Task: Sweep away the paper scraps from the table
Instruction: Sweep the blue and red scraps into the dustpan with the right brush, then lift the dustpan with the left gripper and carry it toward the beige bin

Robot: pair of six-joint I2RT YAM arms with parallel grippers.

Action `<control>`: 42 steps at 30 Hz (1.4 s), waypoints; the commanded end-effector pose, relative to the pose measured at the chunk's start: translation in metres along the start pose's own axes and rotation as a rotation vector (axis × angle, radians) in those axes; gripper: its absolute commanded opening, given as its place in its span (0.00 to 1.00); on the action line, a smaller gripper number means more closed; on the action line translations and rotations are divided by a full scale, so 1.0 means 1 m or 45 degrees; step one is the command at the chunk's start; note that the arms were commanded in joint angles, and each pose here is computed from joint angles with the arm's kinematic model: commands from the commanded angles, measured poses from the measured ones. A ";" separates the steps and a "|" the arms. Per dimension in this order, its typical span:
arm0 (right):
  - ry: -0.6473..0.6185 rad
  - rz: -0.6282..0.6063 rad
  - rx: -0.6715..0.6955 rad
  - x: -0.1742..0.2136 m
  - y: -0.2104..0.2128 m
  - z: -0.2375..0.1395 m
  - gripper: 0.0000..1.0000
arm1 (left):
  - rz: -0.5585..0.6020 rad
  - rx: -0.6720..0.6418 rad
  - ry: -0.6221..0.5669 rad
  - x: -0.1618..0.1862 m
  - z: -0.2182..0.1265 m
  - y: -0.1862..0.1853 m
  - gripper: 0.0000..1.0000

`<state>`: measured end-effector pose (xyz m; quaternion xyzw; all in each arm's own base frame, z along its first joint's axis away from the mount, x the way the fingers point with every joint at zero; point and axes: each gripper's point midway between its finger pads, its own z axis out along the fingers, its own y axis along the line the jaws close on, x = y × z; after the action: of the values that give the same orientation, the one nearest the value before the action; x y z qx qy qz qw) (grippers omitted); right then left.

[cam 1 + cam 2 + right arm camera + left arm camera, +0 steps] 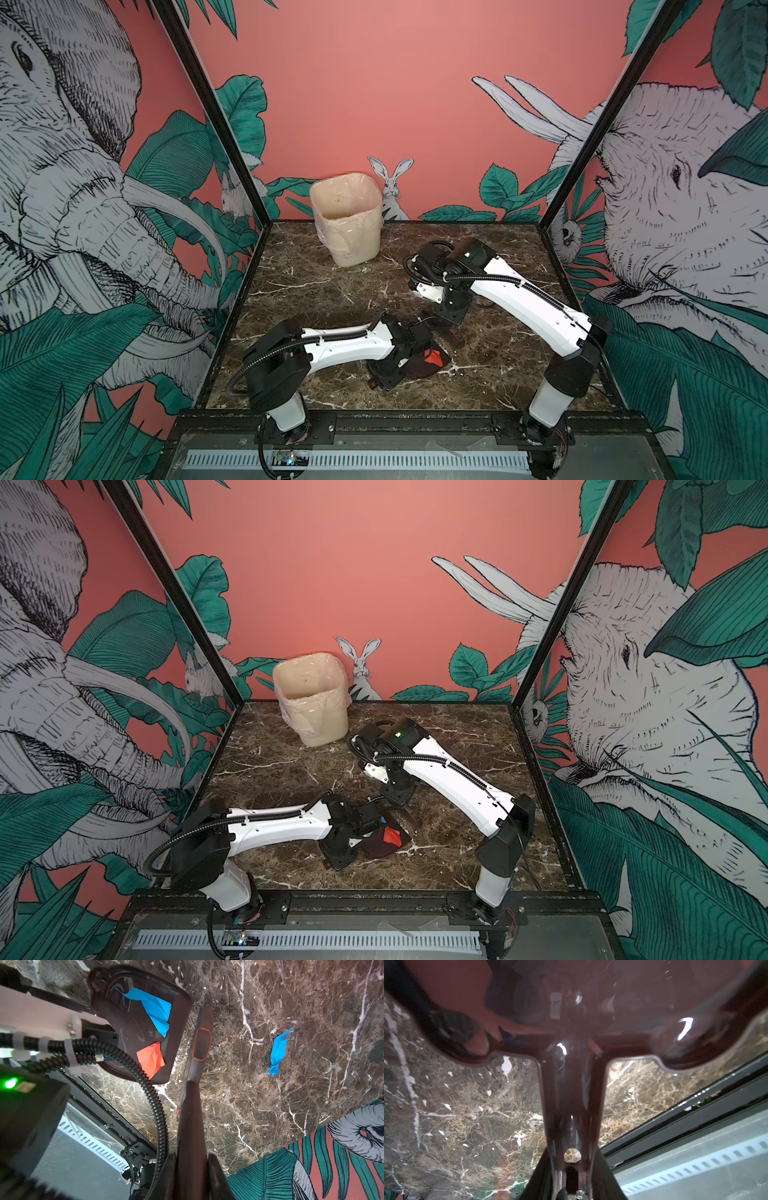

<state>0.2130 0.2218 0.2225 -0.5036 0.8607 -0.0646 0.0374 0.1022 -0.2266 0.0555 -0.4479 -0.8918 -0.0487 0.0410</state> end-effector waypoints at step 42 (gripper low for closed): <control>-0.313 0.167 -0.091 0.016 -0.011 -0.062 0.00 | -0.061 -0.072 -0.142 -0.004 -0.028 0.016 0.00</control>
<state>0.2113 0.2236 0.2729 -0.4672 0.8761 0.0296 0.1151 0.1104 -0.2237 0.0655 -0.4434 -0.8944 -0.0570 0.0114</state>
